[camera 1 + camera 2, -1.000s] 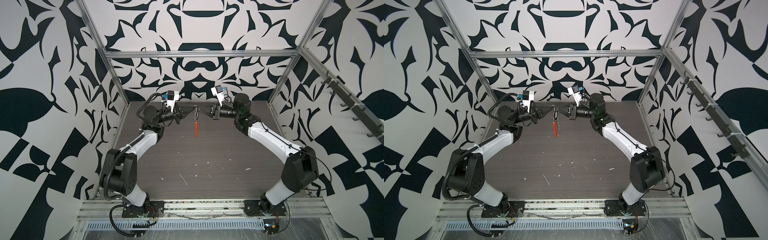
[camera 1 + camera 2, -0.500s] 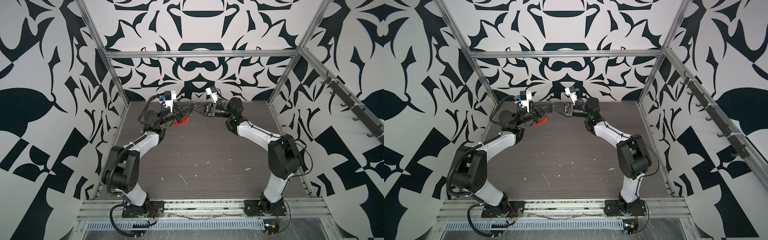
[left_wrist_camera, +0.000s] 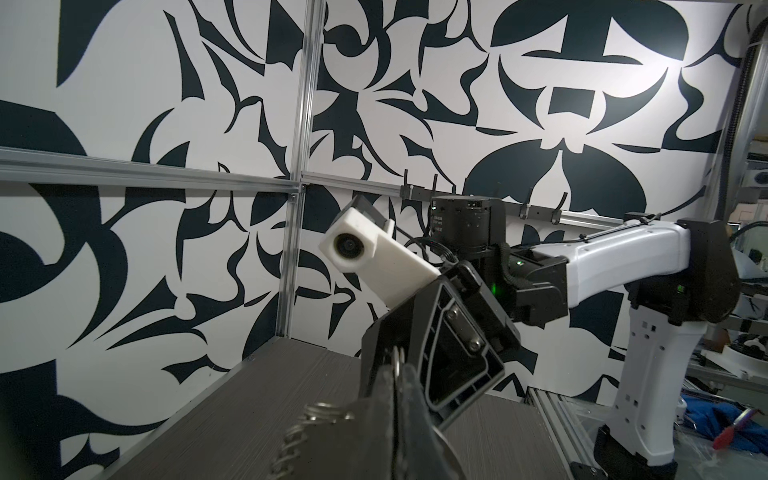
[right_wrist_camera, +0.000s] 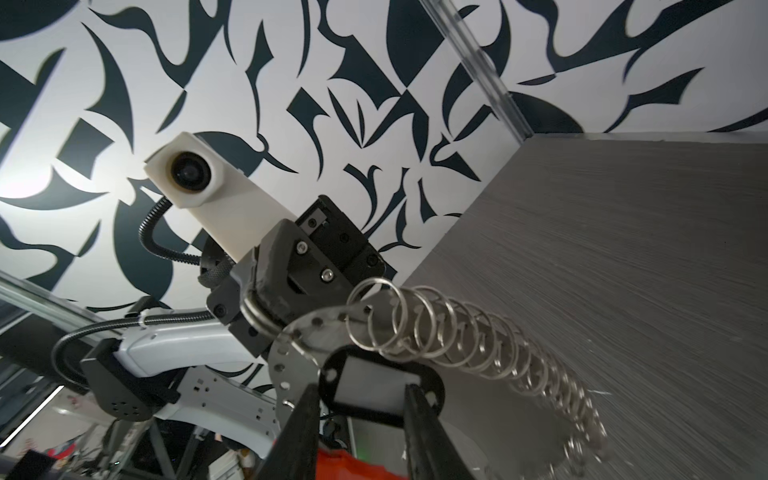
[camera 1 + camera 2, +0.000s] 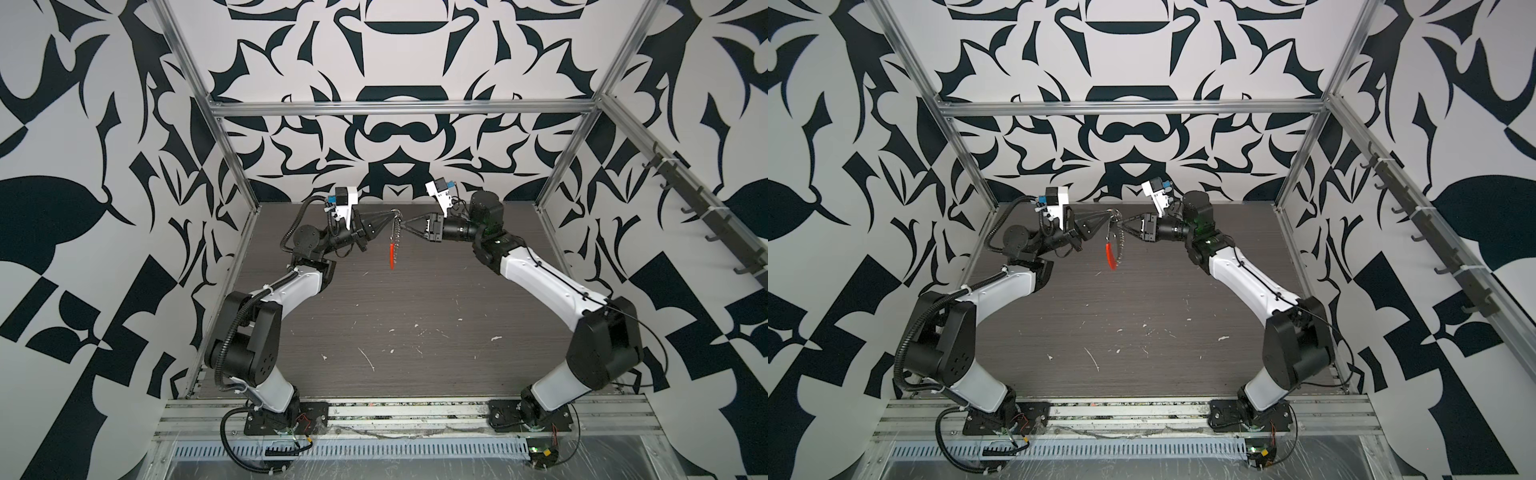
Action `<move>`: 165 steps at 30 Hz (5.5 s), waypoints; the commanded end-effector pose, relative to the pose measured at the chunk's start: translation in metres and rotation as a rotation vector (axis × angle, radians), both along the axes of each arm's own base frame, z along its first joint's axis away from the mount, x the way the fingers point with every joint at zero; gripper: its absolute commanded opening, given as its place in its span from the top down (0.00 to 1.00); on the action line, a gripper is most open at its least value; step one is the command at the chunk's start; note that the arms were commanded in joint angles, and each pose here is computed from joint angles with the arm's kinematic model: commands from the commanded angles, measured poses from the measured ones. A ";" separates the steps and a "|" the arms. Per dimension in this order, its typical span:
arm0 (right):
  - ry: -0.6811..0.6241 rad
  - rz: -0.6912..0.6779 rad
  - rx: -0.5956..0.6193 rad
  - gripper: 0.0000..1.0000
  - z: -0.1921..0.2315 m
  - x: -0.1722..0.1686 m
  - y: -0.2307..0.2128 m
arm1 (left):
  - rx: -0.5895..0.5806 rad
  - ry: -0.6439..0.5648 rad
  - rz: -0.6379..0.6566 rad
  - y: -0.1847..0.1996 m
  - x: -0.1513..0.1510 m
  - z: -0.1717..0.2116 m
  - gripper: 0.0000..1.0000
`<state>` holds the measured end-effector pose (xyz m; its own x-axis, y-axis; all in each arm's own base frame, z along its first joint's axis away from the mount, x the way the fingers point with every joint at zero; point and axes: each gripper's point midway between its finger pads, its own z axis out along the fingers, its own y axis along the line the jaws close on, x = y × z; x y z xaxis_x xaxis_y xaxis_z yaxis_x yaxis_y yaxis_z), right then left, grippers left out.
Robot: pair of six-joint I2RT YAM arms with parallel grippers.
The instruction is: Put the keys on the keyring
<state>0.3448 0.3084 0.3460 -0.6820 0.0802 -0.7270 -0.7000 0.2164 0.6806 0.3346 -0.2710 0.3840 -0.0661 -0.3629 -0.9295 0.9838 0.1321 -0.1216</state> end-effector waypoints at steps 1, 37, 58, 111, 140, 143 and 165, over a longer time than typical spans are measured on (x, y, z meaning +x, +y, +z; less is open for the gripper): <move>-0.099 -0.063 -0.094 0.65 0.005 0.001 -0.012 | -0.034 -0.076 -0.010 0.003 -0.011 0.015 1.00; -0.305 -0.130 -0.080 0.60 0.055 0.008 -0.018 | -0.061 0.016 -0.026 0.001 0.000 0.014 1.00; -0.321 0.004 0.017 0.66 0.059 -0.005 0.012 | -0.067 0.040 -0.040 0.000 0.004 0.016 1.00; -0.537 -0.068 -0.496 1.00 -0.024 0.013 0.014 | 0.653 -0.005 0.023 0.029 -0.011 -0.079 0.73; -0.600 0.019 -0.435 1.00 -0.012 -0.015 0.038 | 0.737 -0.045 -0.132 0.021 -0.005 -0.078 0.64; -0.602 0.024 -0.424 1.00 -0.008 -0.018 0.039 | 0.736 -0.038 -0.140 0.020 -0.005 -0.080 0.62; -0.629 -0.006 -0.411 1.00 0.004 -0.020 0.037 | 0.778 0.041 -0.211 0.013 -0.015 -0.097 0.70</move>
<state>0.3291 0.3428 0.2957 -0.2439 -0.3721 -0.8956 -0.9175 0.3876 0.0888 0.3262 -0.2587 0.2886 -0.0777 0.3981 -0.9140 0.9970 0.0254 -0.0736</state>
